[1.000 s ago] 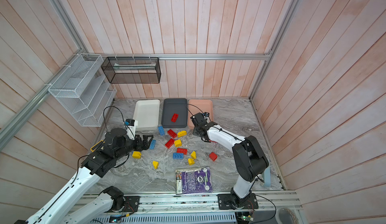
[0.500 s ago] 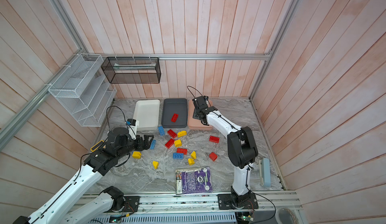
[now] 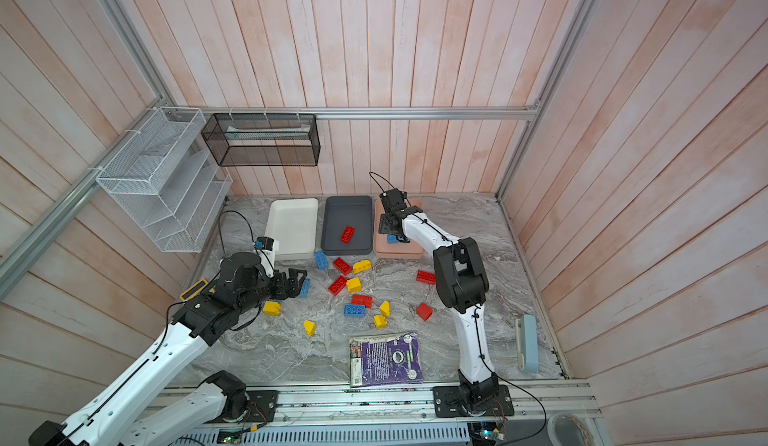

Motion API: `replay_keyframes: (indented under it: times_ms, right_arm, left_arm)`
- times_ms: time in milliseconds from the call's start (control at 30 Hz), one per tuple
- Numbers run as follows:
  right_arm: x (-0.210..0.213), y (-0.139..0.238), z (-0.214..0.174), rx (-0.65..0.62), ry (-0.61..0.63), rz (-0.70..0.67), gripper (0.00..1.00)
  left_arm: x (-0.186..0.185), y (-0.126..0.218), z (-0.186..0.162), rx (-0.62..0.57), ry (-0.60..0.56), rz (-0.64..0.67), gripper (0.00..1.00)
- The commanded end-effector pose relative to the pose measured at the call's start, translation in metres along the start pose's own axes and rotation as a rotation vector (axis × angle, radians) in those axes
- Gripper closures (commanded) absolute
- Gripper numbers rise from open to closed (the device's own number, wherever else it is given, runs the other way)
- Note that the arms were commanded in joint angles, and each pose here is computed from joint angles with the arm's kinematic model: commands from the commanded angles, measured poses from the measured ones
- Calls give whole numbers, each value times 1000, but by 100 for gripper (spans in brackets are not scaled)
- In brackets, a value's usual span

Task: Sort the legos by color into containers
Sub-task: 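Carry the blue brick into the pink tray and release it with the right gripper, then lower the left gripper over a blue brick while the right gripper returns toward the bricks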

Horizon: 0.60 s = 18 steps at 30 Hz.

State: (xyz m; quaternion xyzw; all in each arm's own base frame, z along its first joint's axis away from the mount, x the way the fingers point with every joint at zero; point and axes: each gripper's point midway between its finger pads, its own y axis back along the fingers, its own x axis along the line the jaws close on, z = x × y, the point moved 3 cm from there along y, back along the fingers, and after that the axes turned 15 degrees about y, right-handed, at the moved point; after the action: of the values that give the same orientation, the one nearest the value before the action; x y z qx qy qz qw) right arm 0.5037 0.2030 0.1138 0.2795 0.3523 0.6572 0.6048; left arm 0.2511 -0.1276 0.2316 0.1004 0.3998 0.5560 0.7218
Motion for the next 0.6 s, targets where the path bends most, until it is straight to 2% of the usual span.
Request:
replay_keyframes:
  times_ms: [0, 267, 433, 567]
  right_arm:
    - [-1, 8, 13, -18, 6, 8, 13]
    - [-7, 51, 27, -94, -11, 38, 12]
    - [-11, 104, 27, -198, -7, 116, 12]
    - [-15, 147, 9, -294, 10, 196, 10]
  left_arm:
    - [7, -4, -3, 8, -17, 32, 9]
    - [13, -9, -4, 19, -14, 76, 10]
    - [16, -15, -6, 38, -9, 103, 11]
    - [18, -25, -13, 88, -4, 121, 11]
